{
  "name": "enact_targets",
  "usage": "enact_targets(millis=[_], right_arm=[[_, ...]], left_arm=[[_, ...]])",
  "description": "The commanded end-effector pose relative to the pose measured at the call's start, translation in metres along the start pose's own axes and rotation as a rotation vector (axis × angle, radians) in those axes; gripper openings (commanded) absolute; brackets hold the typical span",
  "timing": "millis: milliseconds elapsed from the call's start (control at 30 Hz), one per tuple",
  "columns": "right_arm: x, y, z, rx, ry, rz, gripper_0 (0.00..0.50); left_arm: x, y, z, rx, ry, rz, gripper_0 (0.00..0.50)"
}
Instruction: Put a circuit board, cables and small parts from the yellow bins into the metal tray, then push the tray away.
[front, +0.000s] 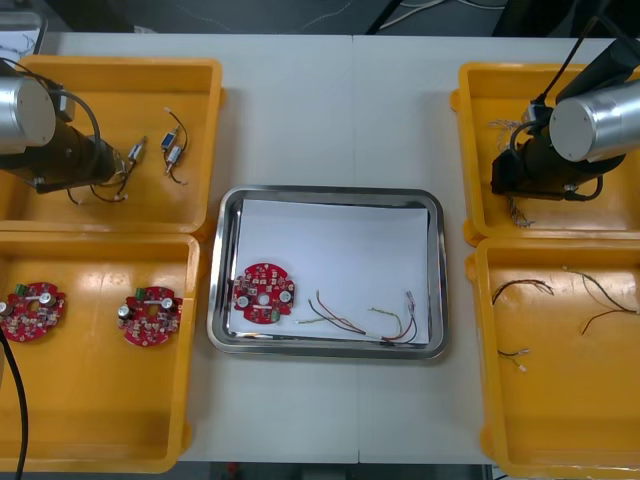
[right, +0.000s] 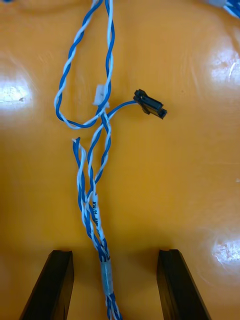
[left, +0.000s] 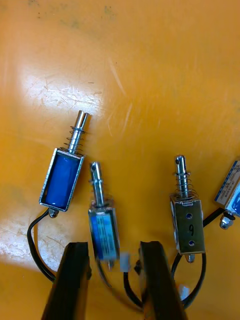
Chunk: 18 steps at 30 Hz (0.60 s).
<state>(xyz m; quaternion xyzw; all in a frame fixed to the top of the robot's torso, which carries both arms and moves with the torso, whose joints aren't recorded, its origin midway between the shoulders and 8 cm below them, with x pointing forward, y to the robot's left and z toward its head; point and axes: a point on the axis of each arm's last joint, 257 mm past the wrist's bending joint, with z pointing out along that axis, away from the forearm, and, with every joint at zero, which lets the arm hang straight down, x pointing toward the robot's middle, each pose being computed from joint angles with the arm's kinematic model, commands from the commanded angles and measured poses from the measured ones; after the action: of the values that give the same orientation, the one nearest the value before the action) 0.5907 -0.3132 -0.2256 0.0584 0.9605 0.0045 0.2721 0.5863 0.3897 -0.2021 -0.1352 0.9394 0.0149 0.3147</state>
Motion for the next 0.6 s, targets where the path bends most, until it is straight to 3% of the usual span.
enact_targets(millis=[33,67,100,133,167,200,233,267,300,600], right_arm=[[0.0,0.016,0.004,-0.007,-0.001,-0.044,0.456],[0.0,0.016,0.004,-0.008,-0.001,-0.044,0.44],[0.002,0.017,0.004,-0.007,0.004,-0.046,0.362],[0.002,0.016,0.004,-0.005,0.005,-0.046,0.333],[0.003,0.015,0.005,-0.003,0.009,-0.048,0.255],[0.004,0.015,0.005,-0.002,0.011,-0.048,0.211],[0.005,0.016,0.005,-0.002,0.016,-0.049,0.211],[0.006,0.014,0.005,0.002,0.02,-0.049,0.029],[0.007,0.014,0.005,0.002,0.021,-0.049,0.0],[0.006,0.013,0.004,-0.001,0.022,-0.059,0.0]], left_arm=[[0.003,-0.005,0.002,0.014,-0.004,0.107,0.384],[0.002,-0.006,0.001,0.016,-0.005,0.105,0.393],[0.002,-0.008,-0.001,0.023,-0.005,0.102,0.405],[0.002,-0.007,-0.002,0.023,-0.004,0.099,0.407],[0.001,-0.007,-0.005,0.026,-0.004,0.097,0.417],[0.0,-0.007,-0.006,0.028,-0.003,0.095,0.419],[-0.001,-0.007,-0.01,0.033,-0.002,0.085,0.419],[-0.003,-0.006,-0.013,0.036,-0.006,0.079,0.419],[-0.004,-0.005,-0.015,0.038,-0.007,0.072,0.42],[-0.012,0.002,-0.02,0.024,-0.025,0.04,0.415]])
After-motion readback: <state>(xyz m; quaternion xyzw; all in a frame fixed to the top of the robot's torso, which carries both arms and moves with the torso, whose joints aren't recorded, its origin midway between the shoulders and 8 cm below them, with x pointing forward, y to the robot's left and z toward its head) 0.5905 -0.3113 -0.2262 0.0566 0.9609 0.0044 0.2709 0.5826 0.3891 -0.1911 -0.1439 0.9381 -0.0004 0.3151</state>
